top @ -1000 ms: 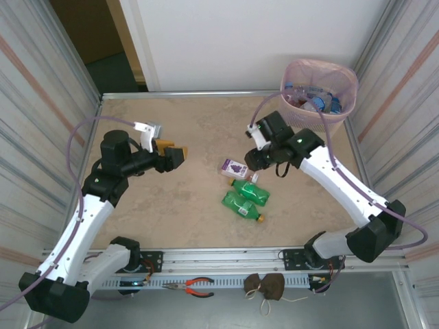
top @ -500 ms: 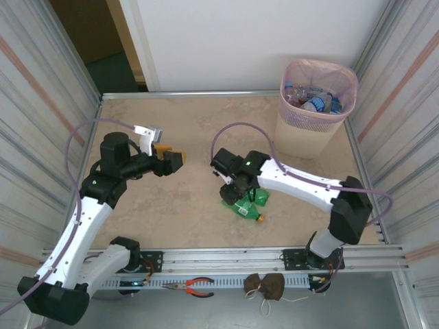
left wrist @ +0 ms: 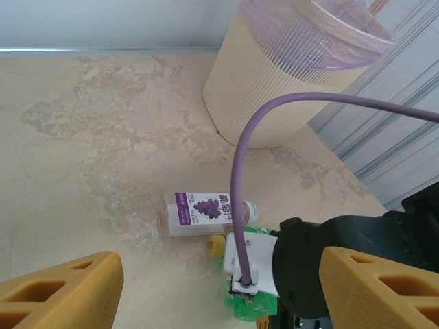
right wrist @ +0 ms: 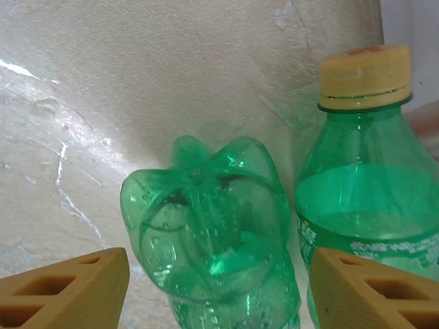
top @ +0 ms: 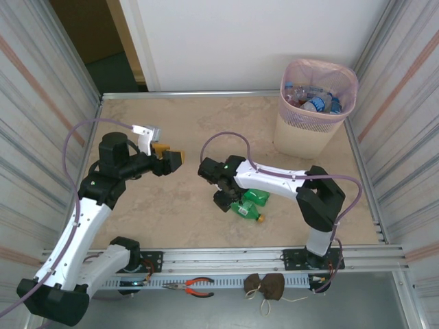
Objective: Put the plastic bottles in the bin
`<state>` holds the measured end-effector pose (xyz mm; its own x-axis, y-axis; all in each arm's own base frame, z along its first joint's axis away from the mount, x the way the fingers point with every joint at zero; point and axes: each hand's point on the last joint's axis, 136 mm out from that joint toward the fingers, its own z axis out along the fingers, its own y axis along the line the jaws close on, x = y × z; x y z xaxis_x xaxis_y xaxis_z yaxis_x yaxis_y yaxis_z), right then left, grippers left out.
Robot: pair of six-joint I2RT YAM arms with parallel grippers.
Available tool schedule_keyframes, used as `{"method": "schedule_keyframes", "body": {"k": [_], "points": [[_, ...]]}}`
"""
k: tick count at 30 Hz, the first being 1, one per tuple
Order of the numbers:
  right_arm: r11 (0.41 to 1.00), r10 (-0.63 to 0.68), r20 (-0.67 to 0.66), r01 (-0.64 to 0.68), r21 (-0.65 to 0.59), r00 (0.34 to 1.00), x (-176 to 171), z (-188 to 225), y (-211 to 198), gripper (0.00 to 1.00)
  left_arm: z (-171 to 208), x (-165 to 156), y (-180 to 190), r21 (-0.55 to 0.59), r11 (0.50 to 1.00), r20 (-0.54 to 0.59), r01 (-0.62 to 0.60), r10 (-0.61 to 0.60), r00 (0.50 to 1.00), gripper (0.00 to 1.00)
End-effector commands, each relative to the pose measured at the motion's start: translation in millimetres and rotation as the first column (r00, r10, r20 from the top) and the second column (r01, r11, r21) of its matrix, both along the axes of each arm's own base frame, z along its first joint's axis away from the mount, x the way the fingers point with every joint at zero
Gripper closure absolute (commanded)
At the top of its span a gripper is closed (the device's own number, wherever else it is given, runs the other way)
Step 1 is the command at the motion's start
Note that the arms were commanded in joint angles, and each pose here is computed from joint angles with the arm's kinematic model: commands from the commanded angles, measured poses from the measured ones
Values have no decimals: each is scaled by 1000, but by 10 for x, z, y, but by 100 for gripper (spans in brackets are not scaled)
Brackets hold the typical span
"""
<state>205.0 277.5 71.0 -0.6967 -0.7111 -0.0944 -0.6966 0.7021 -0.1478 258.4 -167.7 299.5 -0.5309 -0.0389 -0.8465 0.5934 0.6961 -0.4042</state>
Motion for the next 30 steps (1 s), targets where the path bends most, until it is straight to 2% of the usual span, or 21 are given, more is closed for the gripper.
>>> {"method": "schedule_keyframes", "body": {"k": [1,10,16,25,30], "points": [[999,25,15,-25,-21,1000,50,-46,48,30,160,34,35,-23,1000,49,-22,23,999,24],[998,33,-11,-34,-57,999,57,-295,66,28,155,9,46,-29,999,47,-28,29,998,24],[997,38,-13,-38,-70,999,64,-345,61,31,163,7,44,-37,999,48,-28,30,998,24],[998,25,-2,-25,-49,1000,56,-209,49,40,189,6,44,-42,999,50,-28,30,998,24],[1000,11,8,-11,27,1000,32,17,115,41,201,-1,43,-44,999,53,-27,30,998,24]]}}
